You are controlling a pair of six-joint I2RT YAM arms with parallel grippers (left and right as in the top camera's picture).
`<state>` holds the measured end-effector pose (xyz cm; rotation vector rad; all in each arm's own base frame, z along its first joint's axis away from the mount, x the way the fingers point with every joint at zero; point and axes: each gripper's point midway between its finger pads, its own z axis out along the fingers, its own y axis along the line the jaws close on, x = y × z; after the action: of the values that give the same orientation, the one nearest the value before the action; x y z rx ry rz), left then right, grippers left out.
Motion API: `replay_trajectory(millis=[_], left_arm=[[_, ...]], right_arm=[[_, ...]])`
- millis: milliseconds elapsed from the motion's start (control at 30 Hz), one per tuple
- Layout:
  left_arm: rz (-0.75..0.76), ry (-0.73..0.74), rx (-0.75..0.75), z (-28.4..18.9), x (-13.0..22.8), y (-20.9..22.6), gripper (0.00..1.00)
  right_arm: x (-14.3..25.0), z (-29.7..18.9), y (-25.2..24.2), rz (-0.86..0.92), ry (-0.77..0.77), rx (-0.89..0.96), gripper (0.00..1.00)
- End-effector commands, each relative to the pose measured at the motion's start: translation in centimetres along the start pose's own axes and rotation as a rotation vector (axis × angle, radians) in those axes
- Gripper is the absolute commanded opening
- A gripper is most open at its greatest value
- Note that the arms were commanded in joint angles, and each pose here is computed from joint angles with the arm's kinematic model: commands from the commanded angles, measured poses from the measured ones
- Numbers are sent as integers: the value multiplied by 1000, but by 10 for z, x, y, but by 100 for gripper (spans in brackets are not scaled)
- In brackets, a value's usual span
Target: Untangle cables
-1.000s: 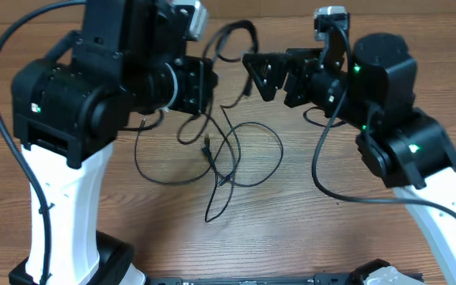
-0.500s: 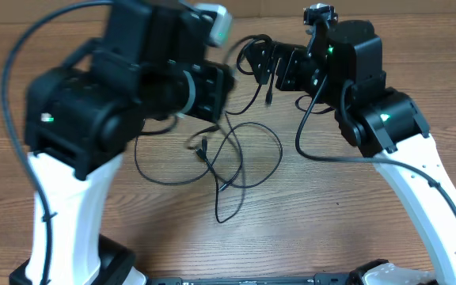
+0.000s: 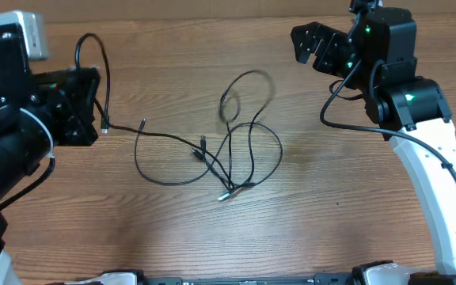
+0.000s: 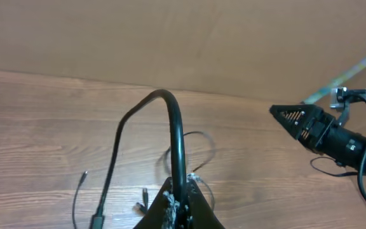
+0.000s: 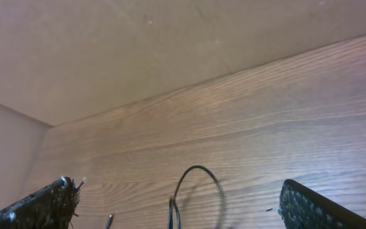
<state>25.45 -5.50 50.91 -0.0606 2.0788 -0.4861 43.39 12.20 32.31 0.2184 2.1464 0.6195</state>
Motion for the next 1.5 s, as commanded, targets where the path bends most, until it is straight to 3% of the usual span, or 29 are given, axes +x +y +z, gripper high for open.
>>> replay_trajectory(millis=[0,167,367,567,833,933,1200,1333,1433,1467], left_arm=[[27,32,60,11,0,-6,4],[26,28,33,17,-4,0,4],[28,26,54,17,-5,-4,4],[25,38,105,16,-2,-13,5],[15,-8,0,18,-13,5,5],[6,-10,8,18,-13,4,4],[2,-23,3,19,-17,4,4],[-17,-51,12,18,-24,2,4],[-24,-68,17,19,-28,1,4],[-24,-71,18,19,-29,1,4]], right_arm=[[3,-3,13,-65,25,-67,100],[29,-4,24,-158,123,-122,100],[74,-6,15,-110,321,-116,100],[125,-15,48,-99,527,-257,100],[198,-40,90,-485,701,-467,100],[218,-34,89,-532,738,-434,100],[250,-34,120,-580,780,-551,100],[256,-27,124,-591,783,-560,91],[265,-21,126,-574,816,-582,75],[269,-21,128,-566,830,-600,74]])
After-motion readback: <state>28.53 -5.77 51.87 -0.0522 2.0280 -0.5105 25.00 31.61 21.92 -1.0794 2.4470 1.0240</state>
